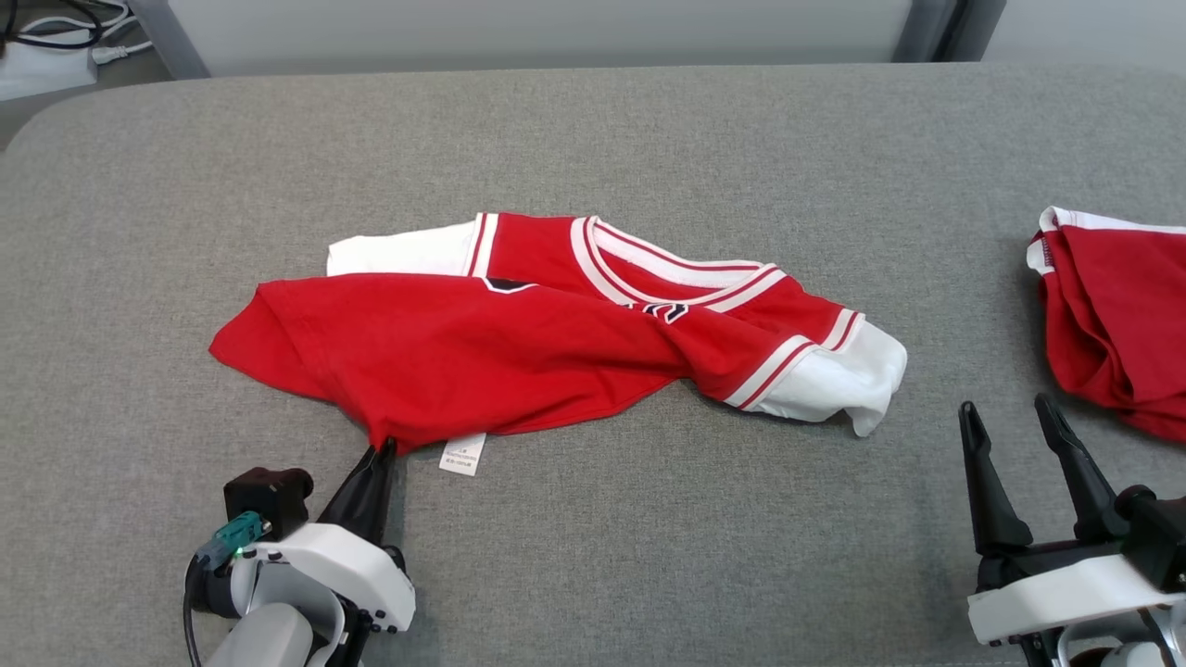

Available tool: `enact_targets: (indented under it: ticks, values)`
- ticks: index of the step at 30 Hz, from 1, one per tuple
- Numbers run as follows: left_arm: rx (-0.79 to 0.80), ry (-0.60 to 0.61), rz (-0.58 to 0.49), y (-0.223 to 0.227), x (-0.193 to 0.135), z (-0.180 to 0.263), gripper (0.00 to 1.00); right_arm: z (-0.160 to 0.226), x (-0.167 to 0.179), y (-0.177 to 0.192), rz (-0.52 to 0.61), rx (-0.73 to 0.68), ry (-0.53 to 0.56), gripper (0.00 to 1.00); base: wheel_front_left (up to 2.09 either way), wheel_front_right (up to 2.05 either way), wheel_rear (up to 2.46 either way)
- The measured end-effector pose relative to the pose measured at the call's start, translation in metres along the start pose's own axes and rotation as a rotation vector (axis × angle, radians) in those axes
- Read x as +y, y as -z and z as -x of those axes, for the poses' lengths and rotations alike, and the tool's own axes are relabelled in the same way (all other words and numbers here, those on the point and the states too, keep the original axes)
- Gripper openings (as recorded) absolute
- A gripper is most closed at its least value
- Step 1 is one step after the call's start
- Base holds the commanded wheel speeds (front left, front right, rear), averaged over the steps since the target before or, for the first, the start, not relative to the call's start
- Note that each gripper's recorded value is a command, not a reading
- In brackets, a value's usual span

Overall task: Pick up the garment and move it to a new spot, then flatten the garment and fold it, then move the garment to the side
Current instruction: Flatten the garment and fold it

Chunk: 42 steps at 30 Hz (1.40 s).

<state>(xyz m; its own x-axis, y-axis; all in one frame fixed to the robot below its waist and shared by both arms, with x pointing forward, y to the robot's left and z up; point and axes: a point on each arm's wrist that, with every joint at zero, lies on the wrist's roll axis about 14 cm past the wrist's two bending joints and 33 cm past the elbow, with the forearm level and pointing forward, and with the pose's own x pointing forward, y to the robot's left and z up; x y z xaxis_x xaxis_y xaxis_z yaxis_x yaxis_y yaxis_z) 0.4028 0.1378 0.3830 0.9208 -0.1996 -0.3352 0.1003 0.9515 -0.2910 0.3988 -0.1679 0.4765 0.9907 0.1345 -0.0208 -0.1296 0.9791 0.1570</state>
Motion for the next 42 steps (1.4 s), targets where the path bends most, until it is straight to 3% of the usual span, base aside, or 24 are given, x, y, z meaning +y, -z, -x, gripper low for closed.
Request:
enact_targets:
  ticks: [13,21,33,42]
  values:
    - [-0.194,-0.007,0.001,-0.06,-0.009,0.044,0.0,0.012,0.0,-0.003,-0.022,-0.011,0.023,1.0,0.0,0.0,0.0]
    - [-0.174,-0.043,0.004,-0.071,-0.008,0.075,0.0,0.009,0.004,-0.007,-0.029,-0.028,0.012,1.0,0.0,0.0,0.0]
    - [-0.083,-0.066,0.041,-0.051,0.016,0.019,0.0,0.018,-0.018,-0.001,-0.037,-0.011,0.092,1.0,0.0,0.0,0.0]
    - [-0.069,-0.051,0.065,-0.037,0.01,-0.008,0.0,0.027,-0.034,0.002,-0.035,0.0,0.146,1.0,0.0,0.0,0.0]
